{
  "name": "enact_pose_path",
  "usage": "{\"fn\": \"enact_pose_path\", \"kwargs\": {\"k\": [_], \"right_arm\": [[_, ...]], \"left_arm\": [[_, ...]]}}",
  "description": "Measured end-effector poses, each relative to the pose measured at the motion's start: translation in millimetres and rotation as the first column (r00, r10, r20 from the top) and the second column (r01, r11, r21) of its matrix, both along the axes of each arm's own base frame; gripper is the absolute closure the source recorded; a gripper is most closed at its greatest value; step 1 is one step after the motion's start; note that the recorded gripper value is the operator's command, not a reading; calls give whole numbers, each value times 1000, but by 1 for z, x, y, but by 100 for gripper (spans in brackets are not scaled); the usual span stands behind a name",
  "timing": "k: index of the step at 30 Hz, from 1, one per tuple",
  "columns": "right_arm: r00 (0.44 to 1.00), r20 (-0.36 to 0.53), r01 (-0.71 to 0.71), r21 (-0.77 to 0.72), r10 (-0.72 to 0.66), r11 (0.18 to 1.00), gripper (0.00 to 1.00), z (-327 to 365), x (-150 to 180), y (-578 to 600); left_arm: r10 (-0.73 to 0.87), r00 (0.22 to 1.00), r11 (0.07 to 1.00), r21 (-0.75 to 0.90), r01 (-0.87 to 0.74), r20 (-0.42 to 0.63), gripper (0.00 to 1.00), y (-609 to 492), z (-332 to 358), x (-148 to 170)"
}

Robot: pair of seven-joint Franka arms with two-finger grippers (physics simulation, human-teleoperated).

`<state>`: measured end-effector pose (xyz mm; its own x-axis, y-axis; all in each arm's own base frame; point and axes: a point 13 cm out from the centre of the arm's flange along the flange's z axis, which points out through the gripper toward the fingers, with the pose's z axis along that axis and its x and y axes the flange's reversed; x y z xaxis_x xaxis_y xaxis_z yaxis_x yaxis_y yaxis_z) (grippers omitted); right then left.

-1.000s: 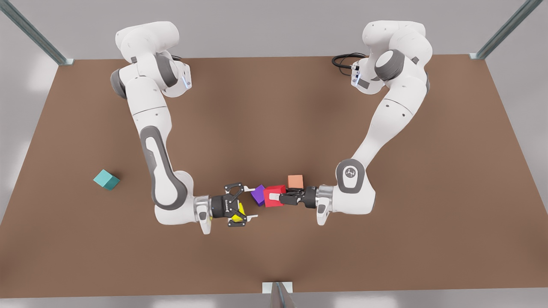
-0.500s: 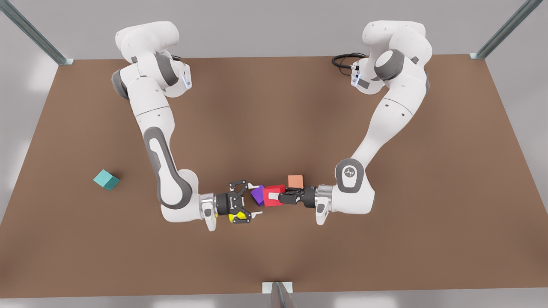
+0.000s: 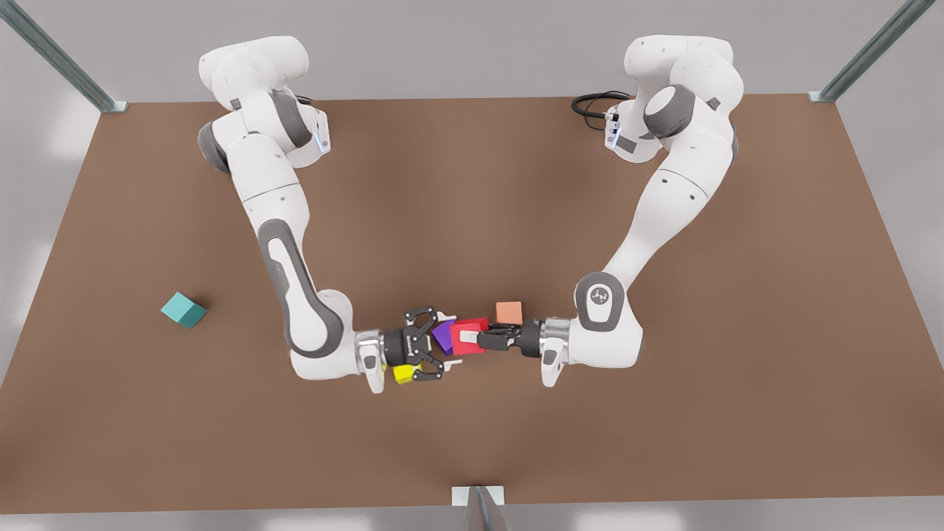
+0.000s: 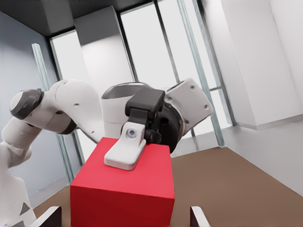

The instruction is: Pick up red wooden cube and pass to hand red wooden cube and place in blue wooden cube

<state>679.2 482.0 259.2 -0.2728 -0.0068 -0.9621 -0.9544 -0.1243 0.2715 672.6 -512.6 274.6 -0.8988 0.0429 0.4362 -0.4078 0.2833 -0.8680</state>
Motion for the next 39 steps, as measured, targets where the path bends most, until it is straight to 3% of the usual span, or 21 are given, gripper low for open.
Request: {"fn": "enact_pose_path", "kwargs": {"k": [14,17,18,20,21,22,27,32,34,36,39], "right_arm": [[1000,-2,6,3,-6,1000,0,2,-7,27],[1000,-3,13,0,-13,1000,31,2,-6,28],[1000,-3,14,-1,-14,1000,37,2,-5,28],[1000,-4,17,-4,-17,1000,38,2,-4,27],[1000,-5,19,-5,-19,1000,38,2,-4,27],[1000,-6,19,-5,-19,1000,38,2,-4,27],[1000,-9,22,-8,-23,1000,38,2,-3,26],[998,8,60,-35,-60,998,38,0,21,-14],[996,59,76,-114,-70,991,38,-5,43,-71],[989,142,86,-291,-45,953,38,-16,66,-171],[976,194,47,-629,98,776,38,-39,65,-297]], "left_arm": [[-17,997,1000,-9,17,72,29,-1,-1,0],[-20,996,1000,-10,21,82,29,-3,-2,-1],[-21,996,1000,-11,22,85,29,-3,-2,-1],[-21,996,1000,-11,22,91,28,-3,-2,-1],[-21,995,1000,-12,22,93,9,-2,-2,-1],[-21,995,1000,-14,22,95,0,-2,-2,-1],[-18,993,1000,-15,20,115,0,5,2,4],[-29,977,996,94,9,214,0,110,21,45],[-36,966,988,156,-5,257,0,174,44,61],[-101,940,949,316,-8,326,0,261,73,67],[-360,877,749,659,68,319,0,333,101,32]]}}
